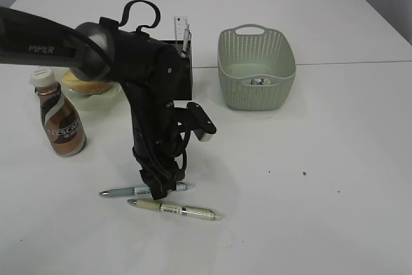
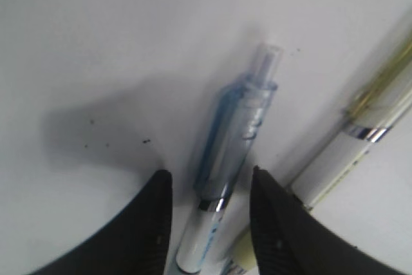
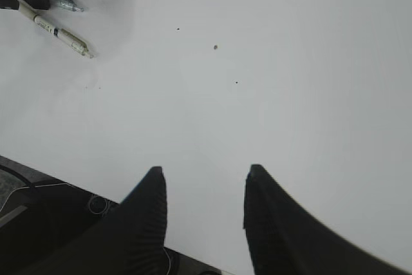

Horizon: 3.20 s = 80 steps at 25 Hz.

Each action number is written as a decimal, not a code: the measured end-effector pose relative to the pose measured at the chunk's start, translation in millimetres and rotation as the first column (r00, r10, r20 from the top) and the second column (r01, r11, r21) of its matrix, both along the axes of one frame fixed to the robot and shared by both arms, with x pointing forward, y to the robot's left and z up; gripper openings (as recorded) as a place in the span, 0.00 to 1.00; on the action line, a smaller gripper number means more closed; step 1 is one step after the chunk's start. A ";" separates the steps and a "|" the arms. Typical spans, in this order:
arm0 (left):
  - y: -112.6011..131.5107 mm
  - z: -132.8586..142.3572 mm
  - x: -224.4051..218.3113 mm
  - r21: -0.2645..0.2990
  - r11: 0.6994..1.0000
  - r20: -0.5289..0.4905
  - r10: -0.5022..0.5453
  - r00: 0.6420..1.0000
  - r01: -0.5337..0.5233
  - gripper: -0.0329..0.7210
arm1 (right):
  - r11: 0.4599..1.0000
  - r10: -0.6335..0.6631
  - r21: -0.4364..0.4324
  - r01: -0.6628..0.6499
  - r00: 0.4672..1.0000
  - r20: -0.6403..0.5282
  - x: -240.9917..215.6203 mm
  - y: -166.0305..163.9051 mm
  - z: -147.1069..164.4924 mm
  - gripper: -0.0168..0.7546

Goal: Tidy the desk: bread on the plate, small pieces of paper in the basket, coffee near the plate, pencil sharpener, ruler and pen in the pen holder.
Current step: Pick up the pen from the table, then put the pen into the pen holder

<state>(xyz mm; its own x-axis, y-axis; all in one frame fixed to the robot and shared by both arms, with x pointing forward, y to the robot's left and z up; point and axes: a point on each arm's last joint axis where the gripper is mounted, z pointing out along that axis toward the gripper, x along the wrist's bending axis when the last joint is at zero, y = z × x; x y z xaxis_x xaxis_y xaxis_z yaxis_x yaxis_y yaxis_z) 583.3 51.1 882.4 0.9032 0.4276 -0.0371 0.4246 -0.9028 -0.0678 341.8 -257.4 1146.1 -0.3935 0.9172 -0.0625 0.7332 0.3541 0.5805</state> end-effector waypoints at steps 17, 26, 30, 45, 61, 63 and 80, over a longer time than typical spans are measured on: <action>-1.6 -5.4 1.4 0.001 1.000 -0.010 0.003 1.000 -0.003 0.27 | 1.000 -0.001 -0.003 0.001 1.000 0.001 0.1 -0.3 0.0 0.41; -1.8 -5.7 1.7 0.003 1.000 -0.008 0.029 1.000 -0.029 0.15 | 1.000 -0.002 -0.005 0.002 1.000 0.002 0.2 -0.5 0.0 0.41; -3.0 -3.7 3.0 -0.012 0.996 0.013 0.089 0.996 -0.089 0.15 | 1.000 -0.006 -0.002 0.006 1.000 0.001 0.2 -0.5 0.0 0.41; 36.8 40.3 14.1 -0.009 0.937 -0.028 0.350 0.936 -0.350 0.14 | 1.000 -0.020 0.007 0.020 1.000 -0.002 0.2 -0.5 0.0 0.41; 56.8 125.7 6.1 -0.424 0.745 0.050 0.587 0.808 -0.515 0.14 | 0.996 -0.080 0.048 0.081 0.997 -0.017 0.2 -0.5 0.0 0.41; 61.9 125.7 0.9 -0.518 0.700 0.113 0.625 0.772 -0.491 0.14 | 0.995 -0.085 0.051 0.085 0.996 -0.019 0.2 -0.5 0.0 0.40; 69.5 136.4 43.7 -0.907 0.418 0.413 0.858 0.305 0.050 0.14 | 0.994 -0.082 0.064 0.084 0.996 -0.026 -0.3 0.6 -0.1 0.40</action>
<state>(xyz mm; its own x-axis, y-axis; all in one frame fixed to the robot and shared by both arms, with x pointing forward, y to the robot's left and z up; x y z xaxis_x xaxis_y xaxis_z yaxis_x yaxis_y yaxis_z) 627.0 120.6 1018.8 0.3324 0.9430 -0.0183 0.1487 -0.0332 0.9883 341.5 -256.8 1146.0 -0.3164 0.9486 0.0064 0.7720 0.2536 0.5828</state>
